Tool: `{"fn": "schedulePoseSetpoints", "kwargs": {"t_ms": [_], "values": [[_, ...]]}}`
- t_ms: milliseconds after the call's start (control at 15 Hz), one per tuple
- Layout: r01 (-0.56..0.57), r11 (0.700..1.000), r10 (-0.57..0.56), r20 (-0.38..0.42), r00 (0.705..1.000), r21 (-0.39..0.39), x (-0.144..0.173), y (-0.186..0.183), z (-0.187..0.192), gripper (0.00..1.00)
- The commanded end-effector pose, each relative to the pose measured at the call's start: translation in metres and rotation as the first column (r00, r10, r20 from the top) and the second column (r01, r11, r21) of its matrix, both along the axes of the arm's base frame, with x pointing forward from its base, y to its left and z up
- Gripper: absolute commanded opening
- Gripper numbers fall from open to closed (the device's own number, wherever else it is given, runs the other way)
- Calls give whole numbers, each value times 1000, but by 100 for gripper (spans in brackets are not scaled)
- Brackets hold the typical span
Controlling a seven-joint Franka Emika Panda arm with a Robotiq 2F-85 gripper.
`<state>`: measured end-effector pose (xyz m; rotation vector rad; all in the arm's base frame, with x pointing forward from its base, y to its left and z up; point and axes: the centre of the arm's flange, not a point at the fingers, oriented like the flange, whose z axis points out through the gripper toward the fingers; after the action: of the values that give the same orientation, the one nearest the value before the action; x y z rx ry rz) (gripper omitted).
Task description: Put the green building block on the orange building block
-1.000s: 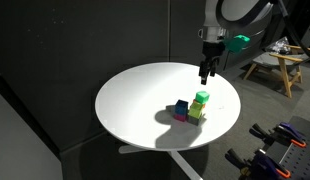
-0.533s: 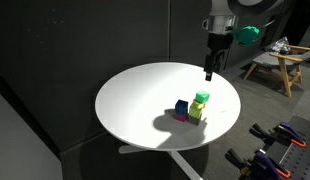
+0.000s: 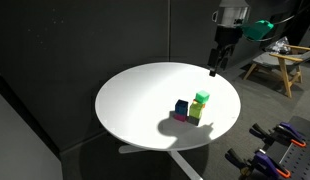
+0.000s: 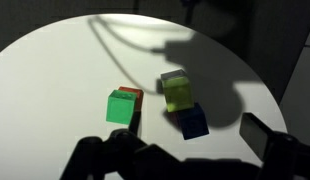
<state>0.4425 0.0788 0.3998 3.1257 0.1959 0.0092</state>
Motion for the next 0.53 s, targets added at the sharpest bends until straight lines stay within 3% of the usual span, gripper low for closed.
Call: {"fn": "schedulePoseSetpoints", "kwargs": {"t_ms": [0, 467], "values": [[101, 995, -101, 43, 994, 6, -14, -11, 8, 100], [112, 994, -112, 26, 993, 4, -7, -15, 4, 100]]}}
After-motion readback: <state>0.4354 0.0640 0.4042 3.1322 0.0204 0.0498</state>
